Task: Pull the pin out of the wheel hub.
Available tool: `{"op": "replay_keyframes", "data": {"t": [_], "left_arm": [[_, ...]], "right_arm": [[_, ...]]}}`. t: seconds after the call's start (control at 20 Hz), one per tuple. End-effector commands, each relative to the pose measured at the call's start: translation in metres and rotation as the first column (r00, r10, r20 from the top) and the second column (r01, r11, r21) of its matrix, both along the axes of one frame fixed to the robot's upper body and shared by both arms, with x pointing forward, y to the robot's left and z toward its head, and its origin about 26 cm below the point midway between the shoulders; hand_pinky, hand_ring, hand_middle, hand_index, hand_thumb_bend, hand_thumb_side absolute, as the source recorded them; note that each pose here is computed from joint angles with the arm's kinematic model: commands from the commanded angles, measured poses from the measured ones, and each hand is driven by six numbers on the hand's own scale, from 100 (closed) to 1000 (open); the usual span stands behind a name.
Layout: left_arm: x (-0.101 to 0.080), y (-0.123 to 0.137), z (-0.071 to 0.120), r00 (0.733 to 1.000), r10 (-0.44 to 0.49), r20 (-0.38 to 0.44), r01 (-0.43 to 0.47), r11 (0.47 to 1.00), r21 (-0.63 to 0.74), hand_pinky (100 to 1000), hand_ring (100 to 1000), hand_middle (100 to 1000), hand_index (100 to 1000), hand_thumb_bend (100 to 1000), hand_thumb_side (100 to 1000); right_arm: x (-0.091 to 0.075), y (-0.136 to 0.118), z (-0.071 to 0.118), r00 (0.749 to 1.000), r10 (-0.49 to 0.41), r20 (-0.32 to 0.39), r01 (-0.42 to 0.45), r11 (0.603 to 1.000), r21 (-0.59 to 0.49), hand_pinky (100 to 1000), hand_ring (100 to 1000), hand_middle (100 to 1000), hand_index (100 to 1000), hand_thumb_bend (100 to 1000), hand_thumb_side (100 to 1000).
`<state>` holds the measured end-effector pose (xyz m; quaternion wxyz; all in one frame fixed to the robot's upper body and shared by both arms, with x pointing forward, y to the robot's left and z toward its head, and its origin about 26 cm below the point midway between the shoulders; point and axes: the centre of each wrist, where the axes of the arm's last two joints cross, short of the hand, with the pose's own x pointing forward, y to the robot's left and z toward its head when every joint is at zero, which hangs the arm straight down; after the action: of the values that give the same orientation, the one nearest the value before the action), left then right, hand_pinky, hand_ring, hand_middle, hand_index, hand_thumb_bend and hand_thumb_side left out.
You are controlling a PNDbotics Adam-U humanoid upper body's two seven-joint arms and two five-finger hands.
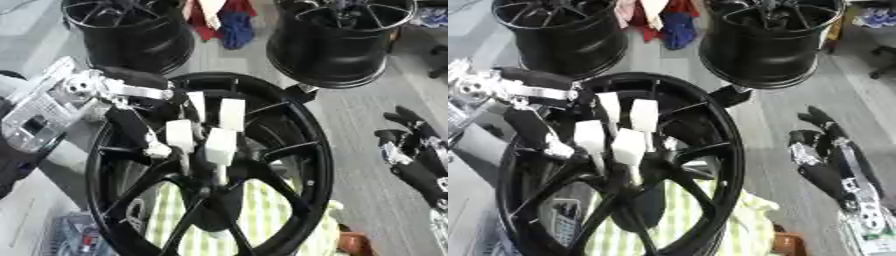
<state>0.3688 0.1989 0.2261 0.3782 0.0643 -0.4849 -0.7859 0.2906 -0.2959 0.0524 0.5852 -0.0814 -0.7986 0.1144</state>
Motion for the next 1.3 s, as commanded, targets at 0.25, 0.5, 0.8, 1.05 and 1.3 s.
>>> {"op": "replay_keyframes", "data": {"t": [0.25, 0.5, 0.8, 1.05, 1.3], "left_arm": [[0.0009, 0.0004, 0.0075, 1.0, -0.006, 0.023, 0.006, 1.0, 0.007, 499, 668, 714, 826, 309, 398], [0.0006, 0.0009, 0.0063, 1.0, -0.004, 0.013, 0.004, 1.0, 0.01, 466, 636, 677, 806, 283, 399], [-0.0007, 0.0012, 0.0054, 1.0, -0.008, 0.008, 0.008, 1.0, 0.01, 411, 580, 608, 765, 257, 379], [-0.0026, 0.0008, 0.0063, 1.0, -0.008, 0.018, 0.008, 1.0, -0.005, 345, 523, 551, 729, 197, 330], [-0.0035, 0.0001, 0.0082, 0.999, -0.003, 0.05, 0.004, 1.0, -0.026, 272, 477, 507, 692, 100, 248]], "right_arm": [[0.0016, -0.0034, 0.0071, 1.0, 0.005, 0.02, -0.004, 1.0, -0.02, 823, 748, 859, 954, 100, 278], [0.0018, -0.0033, 0.0072, 1.0, 0.006, 0.021, -0.005, 1.0, -0.02, 822, 747, 859, 954, 100, 278], [0.0017, -0.0037, 0.0071, 1.0, 0.003, 0.021, -0.003, 1.0, -0.021, 823, 747, 859, 954, 100, 277], [0.0017, -0.0038, 0.007, 1.0, 0.002, 0.02, -0.002, 1.0, -0.021, 823, 748, 859, 954, 100, 277], [0.0016, -0.0038, 0.0066, 1.0, 0.002, 0.019, -0.002, 1.0, -0.021, 823, 748, 859, 954, 100, 277]]}}
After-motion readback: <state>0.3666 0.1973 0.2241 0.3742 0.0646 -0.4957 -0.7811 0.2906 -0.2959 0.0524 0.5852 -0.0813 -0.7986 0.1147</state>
